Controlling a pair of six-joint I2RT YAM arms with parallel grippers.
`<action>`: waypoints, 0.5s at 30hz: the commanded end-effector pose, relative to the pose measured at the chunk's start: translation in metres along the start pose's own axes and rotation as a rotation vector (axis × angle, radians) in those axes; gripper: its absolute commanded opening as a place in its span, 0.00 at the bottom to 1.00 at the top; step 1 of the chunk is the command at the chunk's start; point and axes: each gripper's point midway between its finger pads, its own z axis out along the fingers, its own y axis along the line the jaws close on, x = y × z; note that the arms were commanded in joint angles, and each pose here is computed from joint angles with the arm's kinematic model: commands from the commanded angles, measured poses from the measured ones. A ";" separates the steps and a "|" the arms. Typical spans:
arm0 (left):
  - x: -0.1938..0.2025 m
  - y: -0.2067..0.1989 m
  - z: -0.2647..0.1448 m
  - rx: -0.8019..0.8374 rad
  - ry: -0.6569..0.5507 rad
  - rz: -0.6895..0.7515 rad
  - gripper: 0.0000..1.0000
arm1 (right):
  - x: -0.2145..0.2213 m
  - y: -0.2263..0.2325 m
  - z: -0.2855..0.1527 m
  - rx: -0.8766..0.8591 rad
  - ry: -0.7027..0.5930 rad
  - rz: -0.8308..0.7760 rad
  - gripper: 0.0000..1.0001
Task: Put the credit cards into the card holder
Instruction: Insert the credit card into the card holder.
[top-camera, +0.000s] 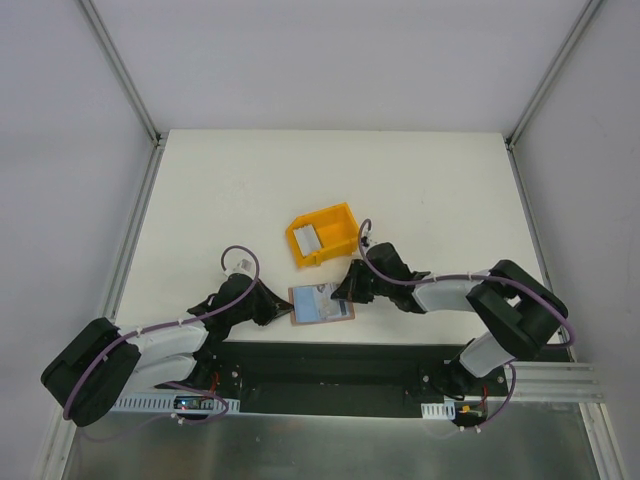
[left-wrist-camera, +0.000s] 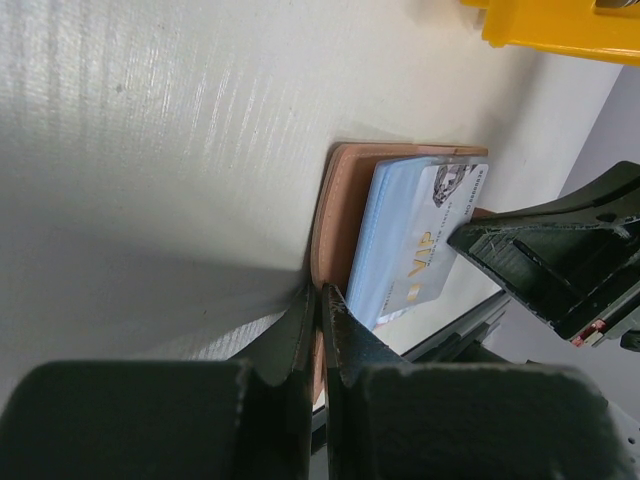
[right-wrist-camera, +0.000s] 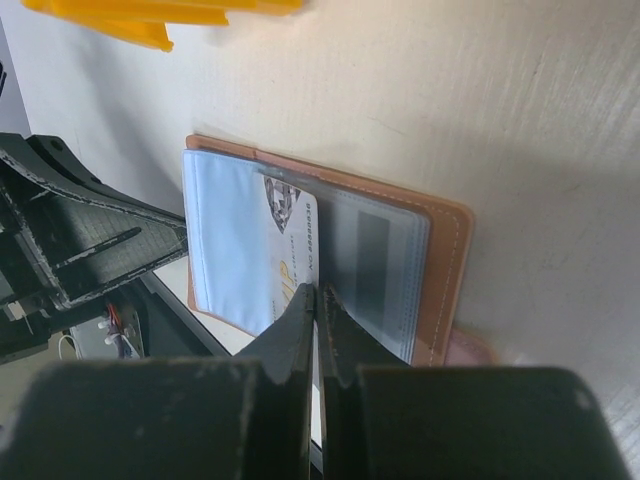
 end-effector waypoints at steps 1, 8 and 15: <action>0.008 0.028 0.000 -0.102 0.028 0.017 0.00 | -0.003 -0.004 0.007 0.041 -0.050 0.001 0.00; 0.009 0.029 0.001 -0.103 0.031 0.013 0.00 | -0.007 -0.008 0.009 0.076 -0.094 -0.004 0.00; 0.007 0.029 0.000 -0.092 0.014 0.000 0.00 | 0.002 0.002 0.013 0.069 -0.064 0.050 0.01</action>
